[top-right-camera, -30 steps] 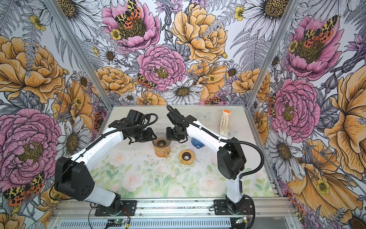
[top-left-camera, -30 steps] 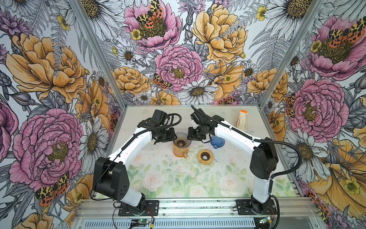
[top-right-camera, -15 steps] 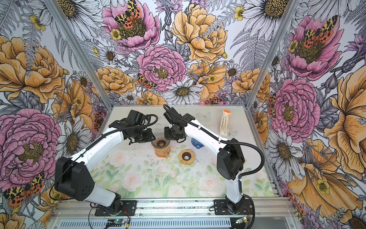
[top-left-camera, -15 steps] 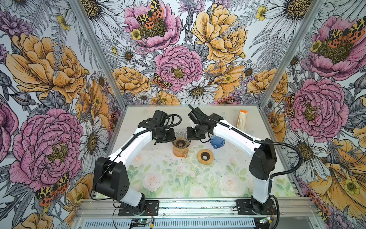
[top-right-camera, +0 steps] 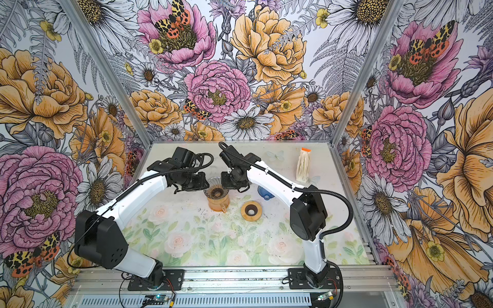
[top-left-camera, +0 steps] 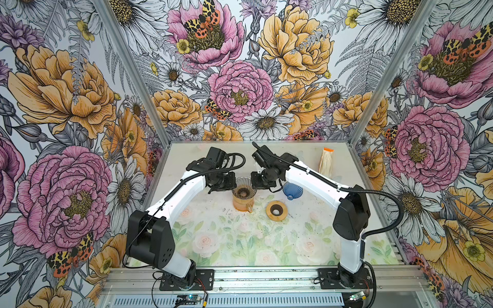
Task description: Place the coffee filter in the dripper
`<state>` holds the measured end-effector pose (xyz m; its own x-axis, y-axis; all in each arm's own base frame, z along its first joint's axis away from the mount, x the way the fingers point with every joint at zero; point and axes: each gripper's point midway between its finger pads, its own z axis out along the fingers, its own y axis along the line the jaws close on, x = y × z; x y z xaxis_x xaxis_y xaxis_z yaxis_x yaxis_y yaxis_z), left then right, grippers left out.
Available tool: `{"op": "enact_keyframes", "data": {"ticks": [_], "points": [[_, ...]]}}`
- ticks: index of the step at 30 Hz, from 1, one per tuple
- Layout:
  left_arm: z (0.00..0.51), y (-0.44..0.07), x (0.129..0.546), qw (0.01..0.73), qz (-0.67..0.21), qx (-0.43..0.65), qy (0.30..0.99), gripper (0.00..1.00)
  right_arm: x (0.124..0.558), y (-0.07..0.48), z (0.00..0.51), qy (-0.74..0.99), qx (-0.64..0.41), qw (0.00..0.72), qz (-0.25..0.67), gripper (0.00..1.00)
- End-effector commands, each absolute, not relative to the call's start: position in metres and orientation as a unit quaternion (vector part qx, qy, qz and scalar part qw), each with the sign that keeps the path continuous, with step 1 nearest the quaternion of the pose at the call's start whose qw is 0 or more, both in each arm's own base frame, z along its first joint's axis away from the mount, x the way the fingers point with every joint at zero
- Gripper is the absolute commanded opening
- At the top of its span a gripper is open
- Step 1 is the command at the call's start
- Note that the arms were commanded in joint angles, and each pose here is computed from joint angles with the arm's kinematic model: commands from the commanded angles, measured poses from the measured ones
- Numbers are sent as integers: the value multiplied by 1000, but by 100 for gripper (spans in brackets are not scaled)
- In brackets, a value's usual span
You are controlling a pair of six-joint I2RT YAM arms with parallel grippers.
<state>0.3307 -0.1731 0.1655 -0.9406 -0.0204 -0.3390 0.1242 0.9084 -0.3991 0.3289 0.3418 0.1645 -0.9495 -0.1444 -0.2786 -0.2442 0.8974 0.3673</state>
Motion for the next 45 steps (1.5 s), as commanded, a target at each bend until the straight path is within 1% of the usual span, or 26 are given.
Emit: {"op": "enact_keyframes", "data": {"ticks": [1,24,45], "points": [[166,-173,336,174,-201,35,963,15,334,346,166,966,-108,132,197,15],[151,-174,337,155,-196,38,967,9,335,349,152,968,-109,116,193,10],[118,-170,326,108,-183,41,976,7,332,354,131,971,-111,87,193,9]]}}
